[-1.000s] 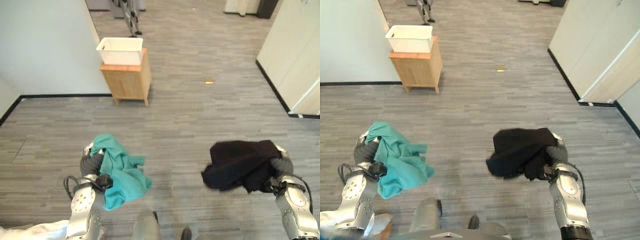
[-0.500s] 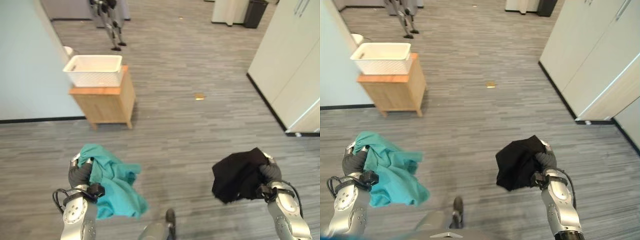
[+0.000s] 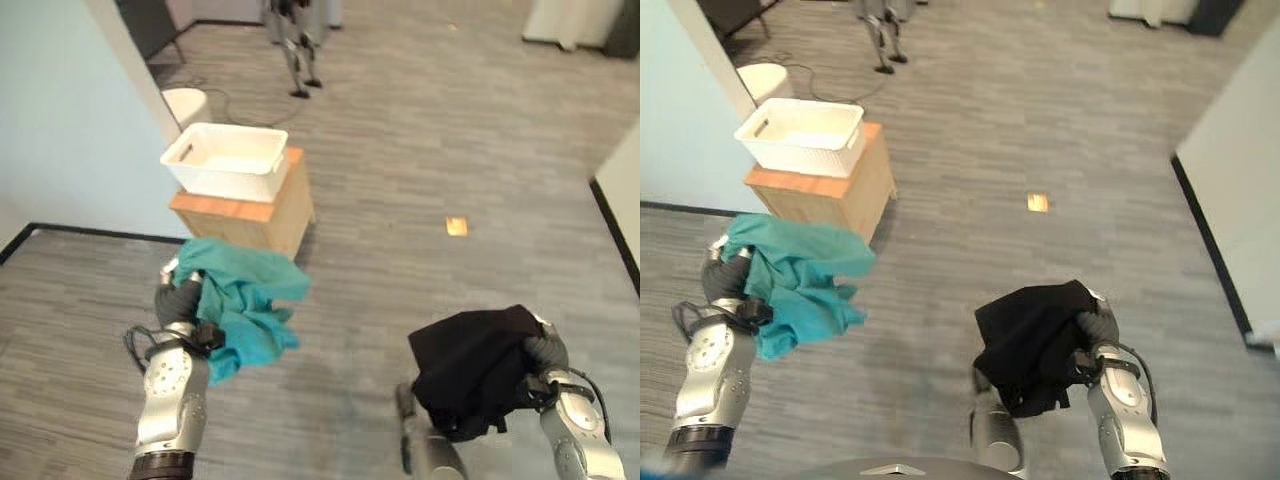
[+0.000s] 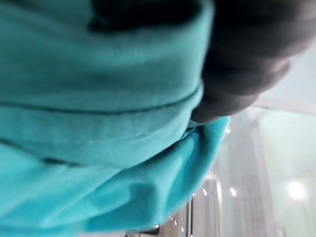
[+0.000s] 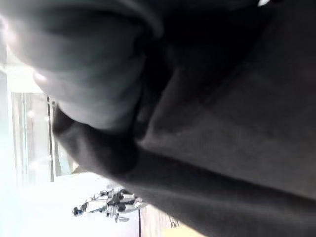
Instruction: Pick up bed clothes into laundry basket.
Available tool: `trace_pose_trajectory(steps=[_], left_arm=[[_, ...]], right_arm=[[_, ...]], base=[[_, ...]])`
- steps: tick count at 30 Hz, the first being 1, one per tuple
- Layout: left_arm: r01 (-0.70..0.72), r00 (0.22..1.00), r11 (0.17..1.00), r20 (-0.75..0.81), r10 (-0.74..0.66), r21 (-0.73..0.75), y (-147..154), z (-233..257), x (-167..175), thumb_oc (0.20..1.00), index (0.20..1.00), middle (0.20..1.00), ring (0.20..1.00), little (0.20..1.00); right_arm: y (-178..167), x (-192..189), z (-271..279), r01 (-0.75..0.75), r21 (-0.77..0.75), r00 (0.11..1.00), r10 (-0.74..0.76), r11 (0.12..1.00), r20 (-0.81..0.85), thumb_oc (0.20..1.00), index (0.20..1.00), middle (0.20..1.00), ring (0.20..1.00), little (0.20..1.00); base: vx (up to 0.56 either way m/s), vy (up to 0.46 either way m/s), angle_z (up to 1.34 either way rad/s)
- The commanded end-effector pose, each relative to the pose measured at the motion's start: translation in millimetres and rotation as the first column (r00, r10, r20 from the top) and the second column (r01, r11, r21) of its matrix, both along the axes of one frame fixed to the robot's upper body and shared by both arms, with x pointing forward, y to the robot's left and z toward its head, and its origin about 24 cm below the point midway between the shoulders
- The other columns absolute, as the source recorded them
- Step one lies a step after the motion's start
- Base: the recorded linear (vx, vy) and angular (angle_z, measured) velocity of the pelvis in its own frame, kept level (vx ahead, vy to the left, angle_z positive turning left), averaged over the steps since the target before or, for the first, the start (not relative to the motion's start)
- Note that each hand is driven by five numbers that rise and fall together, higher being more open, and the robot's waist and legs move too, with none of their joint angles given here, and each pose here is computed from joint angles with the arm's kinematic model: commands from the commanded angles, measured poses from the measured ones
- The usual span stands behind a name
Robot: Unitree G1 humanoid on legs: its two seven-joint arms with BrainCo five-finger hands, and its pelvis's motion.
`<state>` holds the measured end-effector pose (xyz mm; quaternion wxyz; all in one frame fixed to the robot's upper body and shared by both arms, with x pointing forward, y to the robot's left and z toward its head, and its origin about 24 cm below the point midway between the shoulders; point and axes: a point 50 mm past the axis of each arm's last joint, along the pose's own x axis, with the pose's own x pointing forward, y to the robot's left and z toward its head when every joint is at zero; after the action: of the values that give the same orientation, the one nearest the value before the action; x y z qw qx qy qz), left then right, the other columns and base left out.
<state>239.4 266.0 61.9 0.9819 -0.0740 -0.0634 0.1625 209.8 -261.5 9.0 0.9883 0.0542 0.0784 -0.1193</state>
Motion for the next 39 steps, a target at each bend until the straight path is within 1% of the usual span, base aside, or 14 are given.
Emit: trace_pose_trajectory(steps=[1,2,5,10,15,19,25,26,29,32,34,35,37,39], left_arm=[[0.012,0.977,0.997,0.213,-0.029,0.081,7,50,10,0.2,0.2,0.2,0.2,0.2],[0.039,0.973,0.999,0.225,-0.041,0.012,0,48,15,0.2,0.2,0.2,0.2,0.2],[0.069,0.975,0.997,0.208,-0.072,0.023,-3,46,15,0.2,0.2,0.2,0.2,0.2],[0.037,0.99,0.999,0.137,-0.035,-0.007,4,29,8,0.2,0.2,0.2,0.2,0.2],[0.018,0.992,1.0,0.126,-0.017,-0.001,6,26,6,0.2,0.2,0.2,0.2,0.2],[0.001,0.99,1.0,0.139,-0.001,0.001,7,28,6,0.2,0.2,0.2,0.2,0.2],[0.005,0.989,1.0,0.147,-0.008,0.016,7,30,6,0.2,0.2,0.2,0.2,0.2],[0.018,0.988,1.0,0.155,-0.022,0.024,7,33,5,0.2,0.2,0.2,0.2,0.2],[0.024,0.987,0.996,0.159,-0.038,0.085,8,42,10,0.2,0.2,0.2,0.2,0.2],[0.051,0.982,0.992,0.174,-0.07,0.114,5,49,14,0.2,0.2,0.2,0.2,0.2],[0.075,0.986,0.995,0.144,-0.085,0.071,-1,38,14,0.2,0.2,0.2,0.2,0.2],[0.079,0.986,0.992,0.138,-0.092,0.095,-4,38,13,0.2,0.2,0.2,0.2,0.2],[0.101,0.988,0.994,0.117,-0.105,0.039,-9,25,8,0.2,0.2,0.2,0.2,0.2],[0.072,0.994,0.997,0.089,-0.071,-0.006,-4,15,-1,0.2,0.2,0.2,0.2,0.2]], right_arm=[[-8,18,55,0.004,-0.054,0.963,0.011,0.999,0.27,0.2,0.2,0.2,0.2,0.2],[-11,20,63,0.015,-0.039,0.951,-0.002,0.999,0.308,0.2,0.2,0.2,0.2,0.2],[-18,18,63,0.052,-0.045,0.954,-0.037,0.998,0.298,0.2,0.2,0.2,0.2,0.2],[-20,17,67,0.062,-0.061,0.95,-0.04,0.996,0.309,0.2,0.2,0.2,0.2,0.2],[-23,12,66,0.067,-0.107,0.957,-0.034,0.992,0.289,0.2,0.2,0.2,0.2,0.2],[-19,11,75,0.027,-0.117,0.946,0.013,0.993,0.325,0.2,0.2,0.2,0.2,0.2],[-7,15,75,-0.025,-0.091,0.938,0.055,0.996,0.341,0.2,0.2,0.2,0.2,0.2],[1,19,72,-0.057,-0.072,0.938,0.078,0.996,0.339,0.2,0.2,0.2,0.2,0.2],[10,24,72,-0.094,-0.089,0.934,0.119,0.992,0.336,0.2,0.2,0.2,0.2,0.2],[10,20,65,-0.108,-0.078,0.945,0.126,0.991,0.301,0.2,0.2,0.2,0.2,0.2],[5,15,58,-0.096,-0.064,0.955,0.11,0.993,0.274,0.2,0.2,0.2,0.2,0.2],[1,13,58,-0.094,-0.108,0.962,0.119,0.99,0.247,0.2,0.2,0.2,0.2,0.2],[8,13,53,-0.146,-0.095,0.96,0.164,0.985,0.228,0.2,0.2,0.2,0.2,0.2],[6,16,56,-0.141,-0.119,0.958,0.166,0.983,0.236,0.2,0.2,0.2,0.2,0.2]], base=[[0.25,-0.516,0.23],[0.31,-0.649,0.13],[0.19,-0.353,0.22],[0.35,-0.076,0.04],[0.34,0.093,-0.09],[0.45,0.216,-0.07],[0.38,0.27,-0.35],[0.26,0.313,0.18],[0.29,0.387,-0.02],[0.45,0.179,0.97],[0.62,-0.052,0.95],[0.34,-0.096,1.9],[0.2,-0.127,3.22],[0.15,-0.138,1.88]])
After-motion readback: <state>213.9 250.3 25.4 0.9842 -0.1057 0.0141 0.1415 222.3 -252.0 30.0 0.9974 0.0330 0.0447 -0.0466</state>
